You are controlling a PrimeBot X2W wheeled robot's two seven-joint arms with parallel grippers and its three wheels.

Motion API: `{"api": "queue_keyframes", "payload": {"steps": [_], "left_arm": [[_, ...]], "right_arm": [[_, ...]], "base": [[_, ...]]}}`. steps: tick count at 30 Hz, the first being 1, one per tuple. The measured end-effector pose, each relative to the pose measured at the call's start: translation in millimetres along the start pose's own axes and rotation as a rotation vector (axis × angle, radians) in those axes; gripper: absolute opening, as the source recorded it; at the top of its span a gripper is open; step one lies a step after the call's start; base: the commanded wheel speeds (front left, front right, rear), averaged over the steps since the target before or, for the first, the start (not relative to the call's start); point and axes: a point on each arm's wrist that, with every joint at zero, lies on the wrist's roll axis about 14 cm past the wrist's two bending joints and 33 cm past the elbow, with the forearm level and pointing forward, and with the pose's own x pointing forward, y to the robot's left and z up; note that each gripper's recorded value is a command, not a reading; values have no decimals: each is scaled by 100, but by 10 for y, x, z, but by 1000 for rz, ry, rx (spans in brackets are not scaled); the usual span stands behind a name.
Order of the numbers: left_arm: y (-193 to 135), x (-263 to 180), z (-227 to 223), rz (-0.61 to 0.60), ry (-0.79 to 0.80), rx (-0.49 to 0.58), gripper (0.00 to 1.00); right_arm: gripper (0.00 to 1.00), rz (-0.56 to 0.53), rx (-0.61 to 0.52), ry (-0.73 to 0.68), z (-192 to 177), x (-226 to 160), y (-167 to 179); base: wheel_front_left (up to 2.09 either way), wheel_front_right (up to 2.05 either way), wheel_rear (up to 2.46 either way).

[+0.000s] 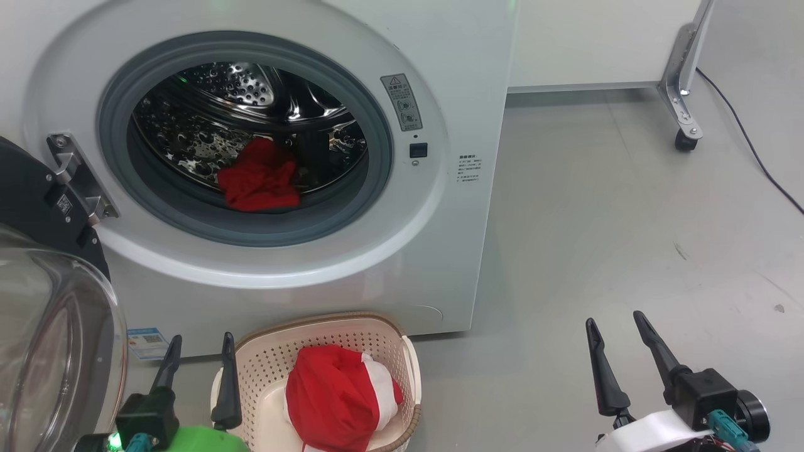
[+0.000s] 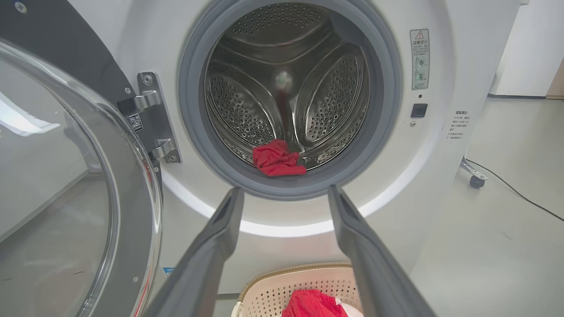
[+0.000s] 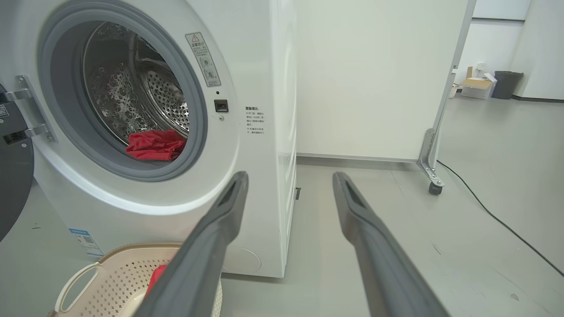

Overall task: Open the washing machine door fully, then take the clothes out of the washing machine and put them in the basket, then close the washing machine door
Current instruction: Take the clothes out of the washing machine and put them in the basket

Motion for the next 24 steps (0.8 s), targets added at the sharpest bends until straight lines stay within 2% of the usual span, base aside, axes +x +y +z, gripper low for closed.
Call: {"api": "queue_keyframes", "payload": {"steps": [24], "left_arm": [[-121,-184,0,-28,-1,-16,100]], "right_arm": [[100,-38,4,-1,5,-93,-38]], "base": [[0,0,0]]}}
